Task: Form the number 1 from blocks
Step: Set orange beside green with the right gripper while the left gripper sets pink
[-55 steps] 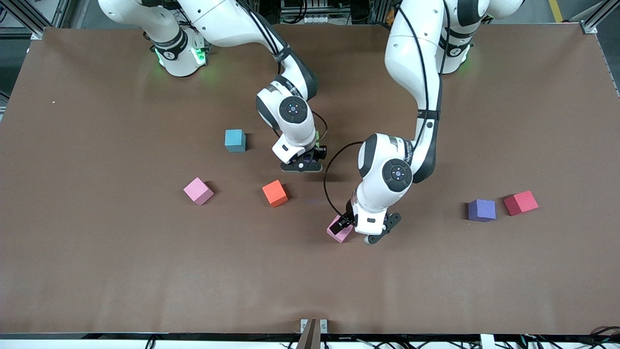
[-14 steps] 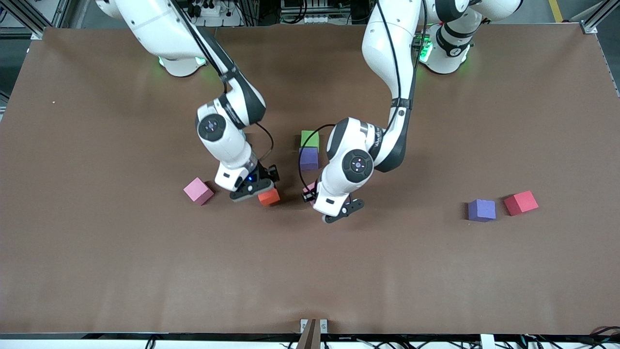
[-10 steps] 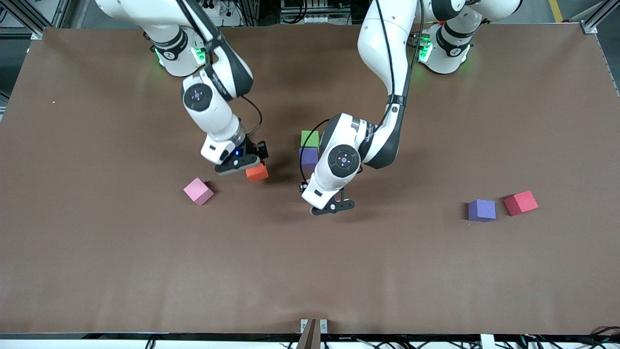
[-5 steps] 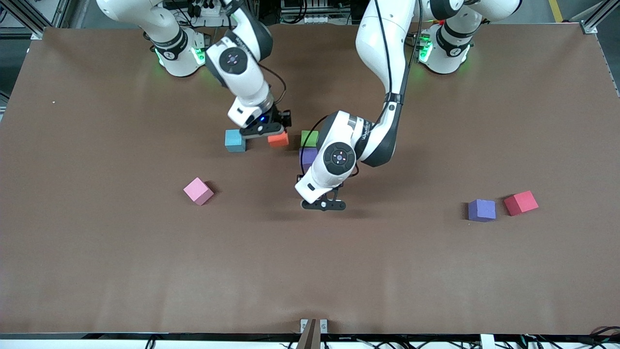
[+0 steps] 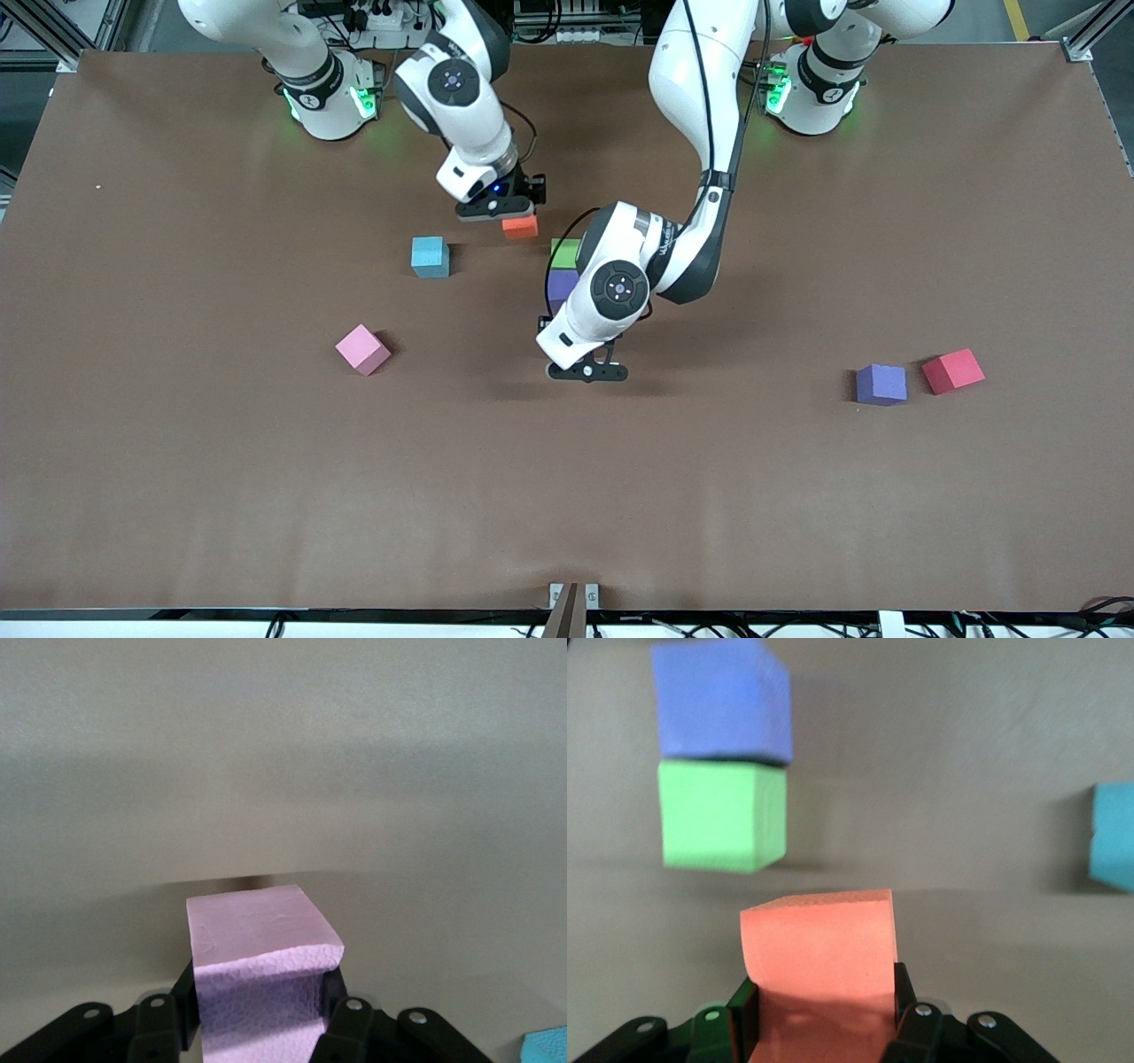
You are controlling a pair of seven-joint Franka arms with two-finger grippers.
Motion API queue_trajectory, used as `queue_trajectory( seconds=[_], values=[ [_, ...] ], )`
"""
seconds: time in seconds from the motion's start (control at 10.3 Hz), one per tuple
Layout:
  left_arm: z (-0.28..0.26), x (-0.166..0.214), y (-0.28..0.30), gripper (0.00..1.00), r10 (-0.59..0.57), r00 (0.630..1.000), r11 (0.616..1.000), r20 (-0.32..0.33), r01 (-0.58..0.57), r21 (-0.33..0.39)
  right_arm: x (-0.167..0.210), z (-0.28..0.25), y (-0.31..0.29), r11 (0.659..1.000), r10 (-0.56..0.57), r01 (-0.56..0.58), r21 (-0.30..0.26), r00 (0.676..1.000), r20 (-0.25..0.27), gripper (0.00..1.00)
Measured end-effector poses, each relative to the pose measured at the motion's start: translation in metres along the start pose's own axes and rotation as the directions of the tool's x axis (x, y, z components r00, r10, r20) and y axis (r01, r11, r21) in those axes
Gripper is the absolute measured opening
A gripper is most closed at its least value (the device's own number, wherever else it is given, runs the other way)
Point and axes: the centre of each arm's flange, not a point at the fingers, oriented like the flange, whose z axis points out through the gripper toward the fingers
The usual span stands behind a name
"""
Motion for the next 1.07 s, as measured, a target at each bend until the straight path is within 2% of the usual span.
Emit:
queue_trajectory(
  seconds=[0.29,0.58,1.07],
  values=[
    [0.01,-0.004,0.0,0.55,-0.003,1.0,1.0,0.02,0.003,-0.002,-0.024,0.004,-0.016,1.0,-0.021,0.021,-0.003,1.0,0.008,0.59],
    [0.016,-0.005,0.0,0.55,-0.004,1.0,1.0,0.016,0.004,-0.005,-0.02,0.018,-0.016,1.0,-0.016,0.017,0.016,1.0,-0.016,0.59],
    [0.028,-0.012,0.006,0.55,-0.002,1.0,1.0,0.014,0.002,-0.015,-0.021,0.028,-0.027,0.998,0.064,-0.063,0.025,0.998,-0.017,0.59]
  ],
)
